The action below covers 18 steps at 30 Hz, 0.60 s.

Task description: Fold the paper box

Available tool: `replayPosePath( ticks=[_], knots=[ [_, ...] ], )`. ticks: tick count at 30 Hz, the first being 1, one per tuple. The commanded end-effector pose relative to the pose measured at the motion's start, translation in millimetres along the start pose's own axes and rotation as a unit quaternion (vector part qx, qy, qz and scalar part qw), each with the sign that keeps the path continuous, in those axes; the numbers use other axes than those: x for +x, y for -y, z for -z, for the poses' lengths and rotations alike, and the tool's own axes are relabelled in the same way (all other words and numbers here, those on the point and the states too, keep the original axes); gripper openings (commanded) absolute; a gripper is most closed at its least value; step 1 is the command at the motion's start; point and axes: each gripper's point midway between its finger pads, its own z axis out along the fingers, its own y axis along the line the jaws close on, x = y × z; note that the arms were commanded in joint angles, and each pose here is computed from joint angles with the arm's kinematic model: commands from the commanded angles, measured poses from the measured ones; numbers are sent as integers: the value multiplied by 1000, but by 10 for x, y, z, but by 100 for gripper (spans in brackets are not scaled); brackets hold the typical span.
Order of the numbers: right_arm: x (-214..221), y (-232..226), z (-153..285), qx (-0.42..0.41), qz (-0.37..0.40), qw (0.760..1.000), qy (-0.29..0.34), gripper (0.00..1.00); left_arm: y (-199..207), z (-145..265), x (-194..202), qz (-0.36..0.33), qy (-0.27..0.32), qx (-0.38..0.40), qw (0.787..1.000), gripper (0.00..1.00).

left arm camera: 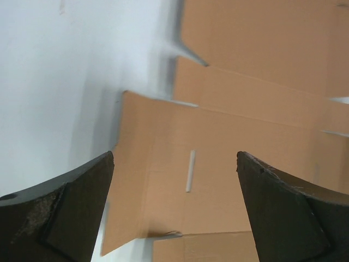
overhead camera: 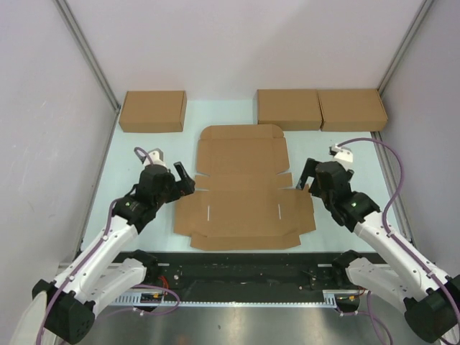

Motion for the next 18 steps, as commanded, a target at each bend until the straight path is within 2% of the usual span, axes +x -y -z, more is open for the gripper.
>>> replayPosePath(
  ticks=[1, 8, 14, 18],
  knots=[
    [123, 267, -1, 34, -41, 998, -41, 100, -482, 17, 161, 2, -34, -135, 990, 100],
    [136, 259, 62, 21, -42, 998, -34, 99, -657, -102, 635, 53, -106, -139, 983, 100],
    [198, 264, 67, 17, -44, 998, -41, 100, -695, -278, 842, 68, -147, -133, 978, 100],
    [156, 212, 89, 1, -48, 998, -34, 100, -568, -429, 940, 62, -175, -91, 978, 87]
  ],
)
